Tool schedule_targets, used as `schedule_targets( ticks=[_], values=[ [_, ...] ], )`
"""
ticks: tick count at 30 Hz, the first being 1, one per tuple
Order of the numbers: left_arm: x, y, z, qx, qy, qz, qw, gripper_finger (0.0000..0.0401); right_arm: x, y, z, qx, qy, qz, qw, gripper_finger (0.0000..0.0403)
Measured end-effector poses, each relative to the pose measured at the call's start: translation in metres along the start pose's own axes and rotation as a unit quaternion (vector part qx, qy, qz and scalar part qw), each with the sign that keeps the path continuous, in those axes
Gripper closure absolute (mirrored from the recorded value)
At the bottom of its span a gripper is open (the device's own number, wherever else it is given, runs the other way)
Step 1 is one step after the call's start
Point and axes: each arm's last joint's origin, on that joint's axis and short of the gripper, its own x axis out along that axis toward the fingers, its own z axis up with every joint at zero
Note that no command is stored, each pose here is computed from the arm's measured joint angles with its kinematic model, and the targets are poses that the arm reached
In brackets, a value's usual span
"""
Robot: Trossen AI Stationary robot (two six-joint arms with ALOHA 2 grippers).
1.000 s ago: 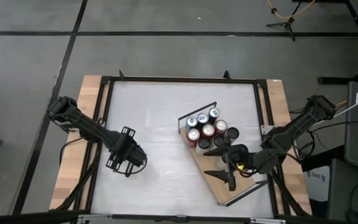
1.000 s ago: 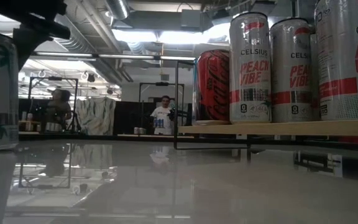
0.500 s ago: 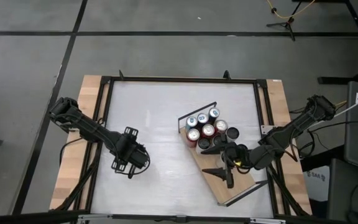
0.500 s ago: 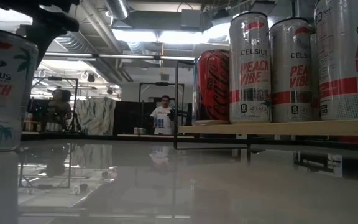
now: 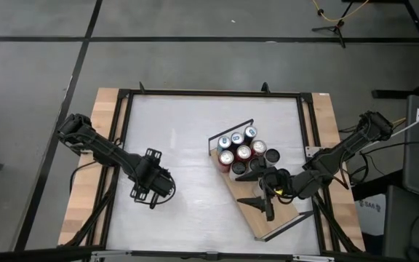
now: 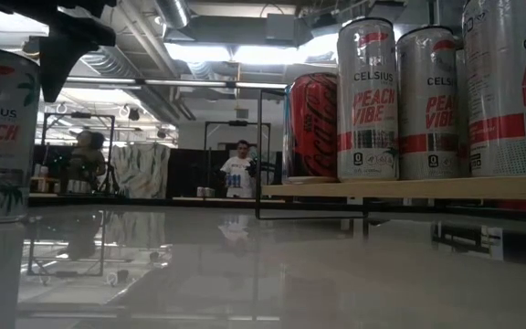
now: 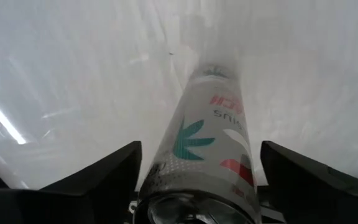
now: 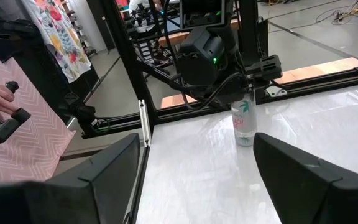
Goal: Place canned beverage on shelf
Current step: Put the white pink soda can on the shelf aligned with the other white pink soda cans
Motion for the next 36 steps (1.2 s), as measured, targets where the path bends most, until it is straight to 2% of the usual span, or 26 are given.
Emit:
schedule_targets(
  ticks=[8, 22, 32, 36],
  values=[
    [0.000, 0.000, 0.000, -0.002, 0.001, 0.000, 1.000, 0.0025, 0.000, 0.000, 0.000, 0.000, 0.000, 0.000, 1.000, 0.0097],
    [-0.004, 0.001, -0.003, -0.008, 0.012, 0.003, 1.000, 0.0020, 0.000, 0.000, 0.000, 0.000, 0.000, 0.000, 1.000, 0.0097],
    [-0.054, 0.008, -0.001, -0.035, -0.049, -0.014, 0.998, 0.0020, 0.000, 0.000, 0.000, 0.000, 0.000, 0.000, 1.000, 0.0097],
    [-0.080, 0.013, -0.004, -0.067, -0.100, -0.031, 0.992, 0.0020, 0.000, 0.000, 0.000, 0.000, 0.000, 0.000, 1.000, 0.0097]
  ],
)
